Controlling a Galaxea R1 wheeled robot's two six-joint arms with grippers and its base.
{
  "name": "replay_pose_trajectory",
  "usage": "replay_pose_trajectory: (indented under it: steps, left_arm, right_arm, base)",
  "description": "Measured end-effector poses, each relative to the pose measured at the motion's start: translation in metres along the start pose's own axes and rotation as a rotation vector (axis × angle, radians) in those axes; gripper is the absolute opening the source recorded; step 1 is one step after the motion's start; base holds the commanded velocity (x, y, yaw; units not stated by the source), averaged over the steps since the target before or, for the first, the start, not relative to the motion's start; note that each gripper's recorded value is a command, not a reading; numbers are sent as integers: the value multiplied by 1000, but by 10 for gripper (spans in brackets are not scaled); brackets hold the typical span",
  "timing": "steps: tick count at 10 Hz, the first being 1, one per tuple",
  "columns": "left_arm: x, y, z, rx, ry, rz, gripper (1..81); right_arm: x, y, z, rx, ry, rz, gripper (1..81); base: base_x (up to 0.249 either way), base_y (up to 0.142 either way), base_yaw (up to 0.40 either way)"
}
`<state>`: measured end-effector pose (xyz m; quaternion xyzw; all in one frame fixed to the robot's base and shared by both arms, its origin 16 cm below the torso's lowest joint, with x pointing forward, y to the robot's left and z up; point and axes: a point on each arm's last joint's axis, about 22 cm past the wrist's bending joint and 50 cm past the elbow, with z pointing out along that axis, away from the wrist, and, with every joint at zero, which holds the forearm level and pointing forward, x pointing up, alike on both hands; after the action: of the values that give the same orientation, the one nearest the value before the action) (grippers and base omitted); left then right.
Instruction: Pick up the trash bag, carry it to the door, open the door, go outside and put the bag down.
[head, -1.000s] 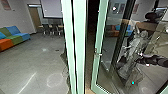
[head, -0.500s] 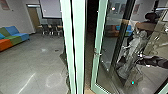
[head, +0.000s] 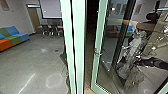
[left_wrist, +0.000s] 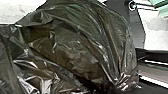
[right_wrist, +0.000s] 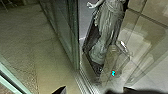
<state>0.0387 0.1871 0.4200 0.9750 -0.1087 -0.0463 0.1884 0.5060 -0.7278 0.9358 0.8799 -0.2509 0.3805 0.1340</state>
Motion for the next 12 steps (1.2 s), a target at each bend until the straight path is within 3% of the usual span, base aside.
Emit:
replay_pose_trajectory:
  steps: [1,2,5,6,8,12]
  left_arm:
    - [3,0,-2,2,8,-2,10]
    - [9,0,-5,6,23,0,10]
    - [32,-3,-17,23,82,20,10]
    - [33,-4,-18,25,88,22,10]
    - [28,-4,-19,27,83,22,10]
    - [24,-4,-16,24,74,17,10]
  right_arm:
    - [1,-1,-1,-12,10,-21,811]
    - [8,-2,-7,-6,47,-63,811]
    - [60,-5,-48,44,196,-94,811]
    - [74,-1,-58,49,231,-97,811]
    - [83,6,-64,54,264,-103,811]
    - [85,21,-61,42,280,-107,811]
  base:
    - [0,0,0]
    - [0,0,0]
    - [0,0,0]
    - [0,0,0]
    - [0,0,0]
    - [0,0,0]
